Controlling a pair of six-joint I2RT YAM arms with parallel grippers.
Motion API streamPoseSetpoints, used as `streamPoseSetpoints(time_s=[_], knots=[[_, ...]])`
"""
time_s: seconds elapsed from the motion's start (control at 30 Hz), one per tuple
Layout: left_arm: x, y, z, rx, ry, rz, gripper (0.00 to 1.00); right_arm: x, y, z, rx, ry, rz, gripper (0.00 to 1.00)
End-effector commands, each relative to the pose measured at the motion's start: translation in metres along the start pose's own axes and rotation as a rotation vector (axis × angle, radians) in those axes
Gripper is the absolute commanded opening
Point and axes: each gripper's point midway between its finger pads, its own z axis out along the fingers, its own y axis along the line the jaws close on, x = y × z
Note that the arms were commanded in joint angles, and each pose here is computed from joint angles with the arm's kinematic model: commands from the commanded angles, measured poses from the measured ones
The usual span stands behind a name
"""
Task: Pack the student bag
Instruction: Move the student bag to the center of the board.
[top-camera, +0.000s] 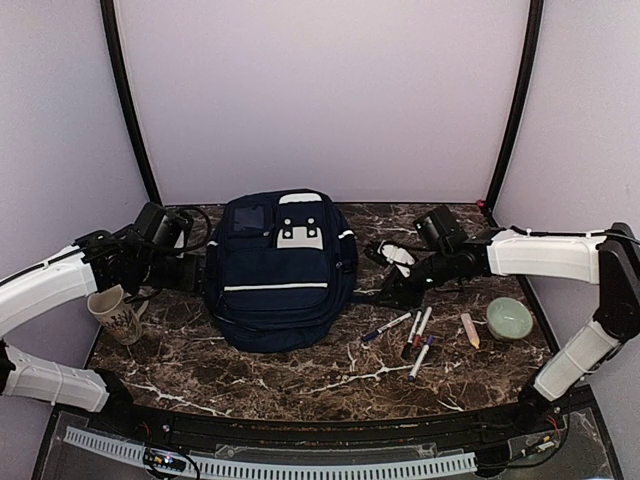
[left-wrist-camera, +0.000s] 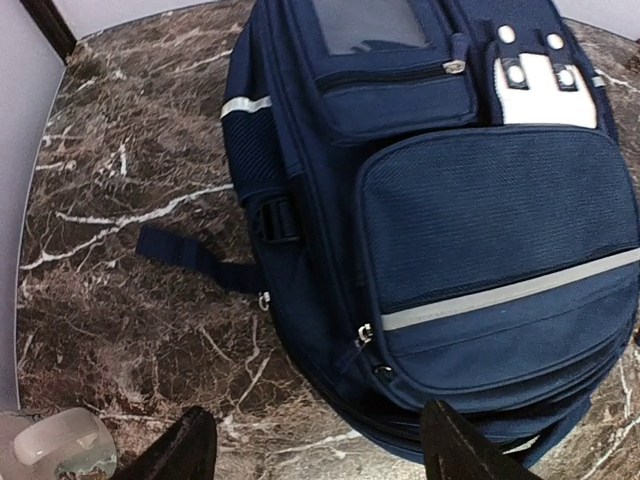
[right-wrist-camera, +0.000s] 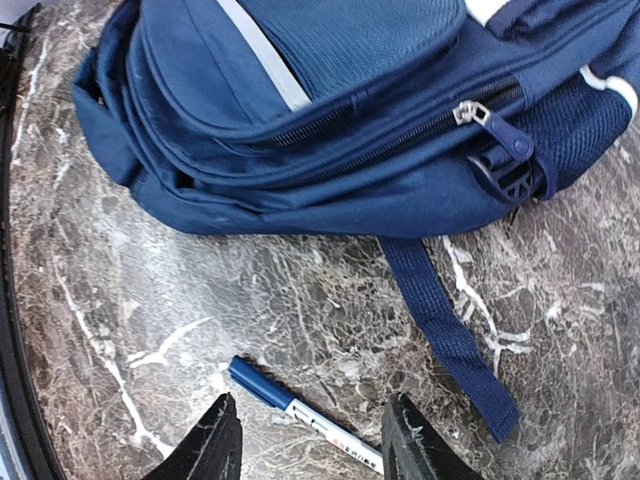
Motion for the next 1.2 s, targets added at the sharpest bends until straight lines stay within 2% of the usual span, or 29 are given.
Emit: streamPoseSetpoints(time_s=[0.0,0.17,0.3,0.43,0.57,0.67,0.73,0.9,1.03,1.17], knots=[[0.023,0.022,0.021,-0.075,0.098,-0.053,0.72,-0.006,-0.010,0.006,0.059,-0.002,0.007,0.48],[0.049,0.015,0.052,-0.002,0.199,-0.094,0.71,0.000,-0.008,0.014,0.063,0.021,-0.002,0.48],[0.069,0.010,0.072,0.012,0.262,-0.066,0.66,0.005,-0.004,0.022,0.071,0.047,-0.033,0.48],[0.081,-0.008,0.090,0.103,0.294,-0.055,0.60,0.003,-0.001,0.024,0.084,0.055,-0.060,0.48],[0.076,-0.040,0.096,0.217,0.261,-0.016,0.59,0.004,-0.007,0.023,0.114,0.058,-0.062,0.48],[0.076,-0.076,0.098,0.267,0.238,0.089,0.59,0.004,-0.017,0.022,0.177,0.055,-0.068,0.48],[0.083,-0.103,0.102,0.285,0.253,0.170,0.59,0.002,-0.024,0.018,0.215,0.048,-0.067,0.47],[0.096,-0.161,0.115,0.369,0.297,0.269,0.57,0.000,-0.036,0.011,0.281,0.051,-0.087,0.48],[0.099,-0.182,0.102,0.380,0.298,0.384,0.56,-0.005,-0.043,-0.005,0.293,0.019,-0.069,0.48],[0.085,-0.184,0.062,0.461,0.225,0.451,0.57,-0.003,-0.044,-0.011,0.264,0.005,-0.062,0.48]])
